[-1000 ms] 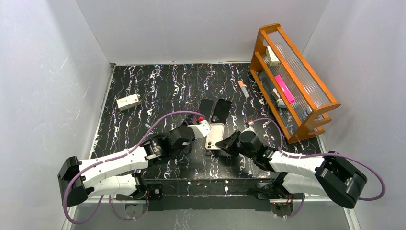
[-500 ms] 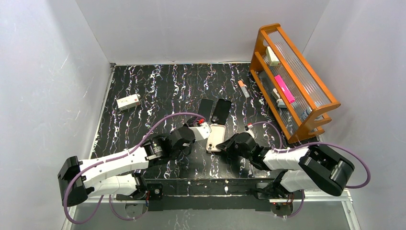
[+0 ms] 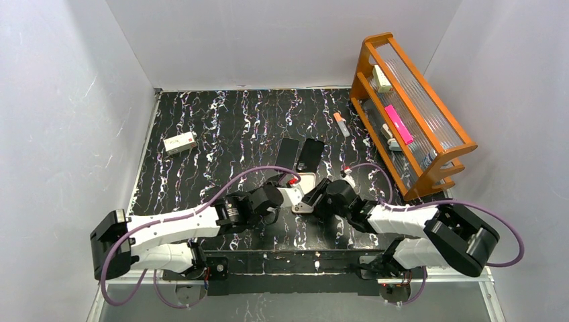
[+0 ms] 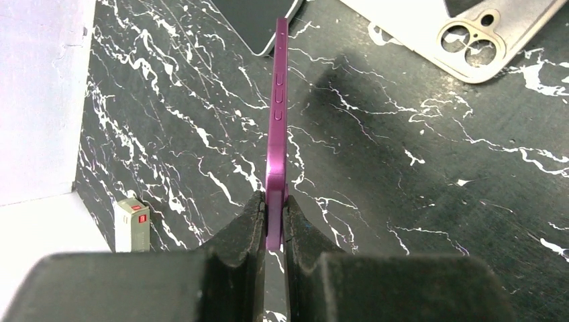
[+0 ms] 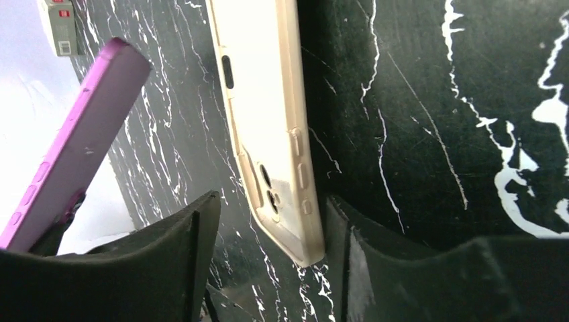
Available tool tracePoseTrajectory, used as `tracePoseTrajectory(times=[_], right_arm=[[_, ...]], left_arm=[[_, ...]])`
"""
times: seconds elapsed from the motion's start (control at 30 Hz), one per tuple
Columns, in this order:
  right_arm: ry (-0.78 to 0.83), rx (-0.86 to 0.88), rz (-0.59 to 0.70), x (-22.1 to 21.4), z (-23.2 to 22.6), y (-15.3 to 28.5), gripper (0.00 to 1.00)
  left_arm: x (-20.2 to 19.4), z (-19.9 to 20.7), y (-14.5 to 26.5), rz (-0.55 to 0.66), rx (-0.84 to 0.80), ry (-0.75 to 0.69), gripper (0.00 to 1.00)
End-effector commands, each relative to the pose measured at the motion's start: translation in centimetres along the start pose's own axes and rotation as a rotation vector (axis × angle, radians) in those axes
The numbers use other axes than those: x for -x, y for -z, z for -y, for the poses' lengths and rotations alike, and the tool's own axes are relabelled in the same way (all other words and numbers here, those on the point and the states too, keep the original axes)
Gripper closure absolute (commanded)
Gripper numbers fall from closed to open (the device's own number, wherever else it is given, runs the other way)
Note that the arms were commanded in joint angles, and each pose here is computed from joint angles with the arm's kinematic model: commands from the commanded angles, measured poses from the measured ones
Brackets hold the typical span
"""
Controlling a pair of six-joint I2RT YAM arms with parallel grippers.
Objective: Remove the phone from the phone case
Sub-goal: Place the phone case at the center of the board, then place the phone at the center of the board.
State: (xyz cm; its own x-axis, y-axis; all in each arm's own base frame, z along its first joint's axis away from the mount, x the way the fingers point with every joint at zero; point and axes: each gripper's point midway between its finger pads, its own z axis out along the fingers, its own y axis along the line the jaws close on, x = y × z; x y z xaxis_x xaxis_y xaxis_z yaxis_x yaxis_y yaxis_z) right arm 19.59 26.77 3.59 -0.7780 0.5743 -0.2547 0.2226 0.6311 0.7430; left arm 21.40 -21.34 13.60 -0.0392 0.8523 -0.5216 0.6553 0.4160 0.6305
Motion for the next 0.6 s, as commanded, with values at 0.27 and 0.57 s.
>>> tracePoseTrajectory(times=[0.27,0.57], right_arm=[[0.082,-0.076,0.056,1.4,2.3,2.4,0.13],[0.152,-0.082,0.238,5.2,2.6,4.9,0.03]], left_arm=[[0.5,1.3,-1.1,-0.030,0.078,-0.090,1.00],[-0.2,4.0,-1.4,-0.052,0.031,-0.191,0.83]])
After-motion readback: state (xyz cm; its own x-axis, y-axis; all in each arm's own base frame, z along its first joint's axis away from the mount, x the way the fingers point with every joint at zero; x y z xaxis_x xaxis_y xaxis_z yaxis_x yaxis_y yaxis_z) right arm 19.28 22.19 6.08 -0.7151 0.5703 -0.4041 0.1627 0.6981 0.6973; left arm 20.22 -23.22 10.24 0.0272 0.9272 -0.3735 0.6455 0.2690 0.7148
